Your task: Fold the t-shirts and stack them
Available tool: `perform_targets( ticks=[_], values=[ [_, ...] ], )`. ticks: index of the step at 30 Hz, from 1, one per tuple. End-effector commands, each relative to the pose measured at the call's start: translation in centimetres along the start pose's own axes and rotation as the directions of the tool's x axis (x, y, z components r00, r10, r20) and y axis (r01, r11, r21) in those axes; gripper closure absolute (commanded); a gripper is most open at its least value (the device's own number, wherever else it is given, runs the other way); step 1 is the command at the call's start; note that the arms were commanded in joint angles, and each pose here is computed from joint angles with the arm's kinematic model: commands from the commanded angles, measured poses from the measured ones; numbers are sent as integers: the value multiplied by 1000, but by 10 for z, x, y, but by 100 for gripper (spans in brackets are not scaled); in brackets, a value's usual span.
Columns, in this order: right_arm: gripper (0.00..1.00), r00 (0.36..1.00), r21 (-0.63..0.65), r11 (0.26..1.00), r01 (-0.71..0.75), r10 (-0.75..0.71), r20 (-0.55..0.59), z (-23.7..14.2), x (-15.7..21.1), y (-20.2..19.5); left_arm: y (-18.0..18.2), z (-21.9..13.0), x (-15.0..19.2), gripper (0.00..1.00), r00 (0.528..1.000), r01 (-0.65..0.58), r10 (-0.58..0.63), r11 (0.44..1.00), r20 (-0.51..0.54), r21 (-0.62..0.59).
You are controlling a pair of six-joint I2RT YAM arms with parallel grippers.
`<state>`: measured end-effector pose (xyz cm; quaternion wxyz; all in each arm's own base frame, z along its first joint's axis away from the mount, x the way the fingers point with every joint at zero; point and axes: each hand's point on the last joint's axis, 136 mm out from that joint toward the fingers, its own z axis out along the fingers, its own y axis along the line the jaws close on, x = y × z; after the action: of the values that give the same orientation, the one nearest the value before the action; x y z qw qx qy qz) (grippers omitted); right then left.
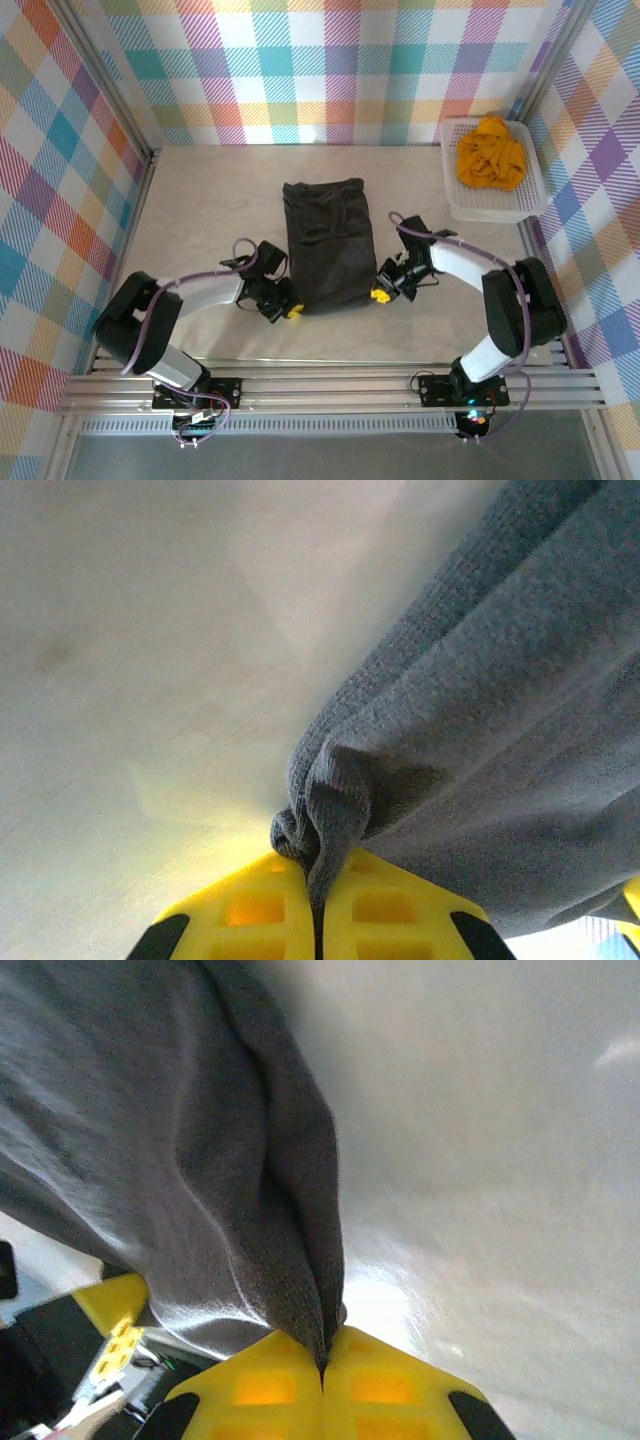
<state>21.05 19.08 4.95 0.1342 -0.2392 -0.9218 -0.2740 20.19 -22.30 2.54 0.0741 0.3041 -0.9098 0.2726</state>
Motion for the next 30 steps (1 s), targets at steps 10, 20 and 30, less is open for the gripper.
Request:
perform_targets(
  ticks=[10,20,30],
  values=[
    [100,995,-80,995,52,-45,93,-59,31,25,-21,-76,22,100,992,-45,30,992,119,120],
    [100,966,-163,980,111,-68,249,-132,-8,123,-110,-161,-29,100,942,-38,-68,951,328,305],
    [100,943,-215,973,88,-12,332,-142,-152,211,-195,-142,-181,100,915,26,-133,962,380,273]
  ],
)
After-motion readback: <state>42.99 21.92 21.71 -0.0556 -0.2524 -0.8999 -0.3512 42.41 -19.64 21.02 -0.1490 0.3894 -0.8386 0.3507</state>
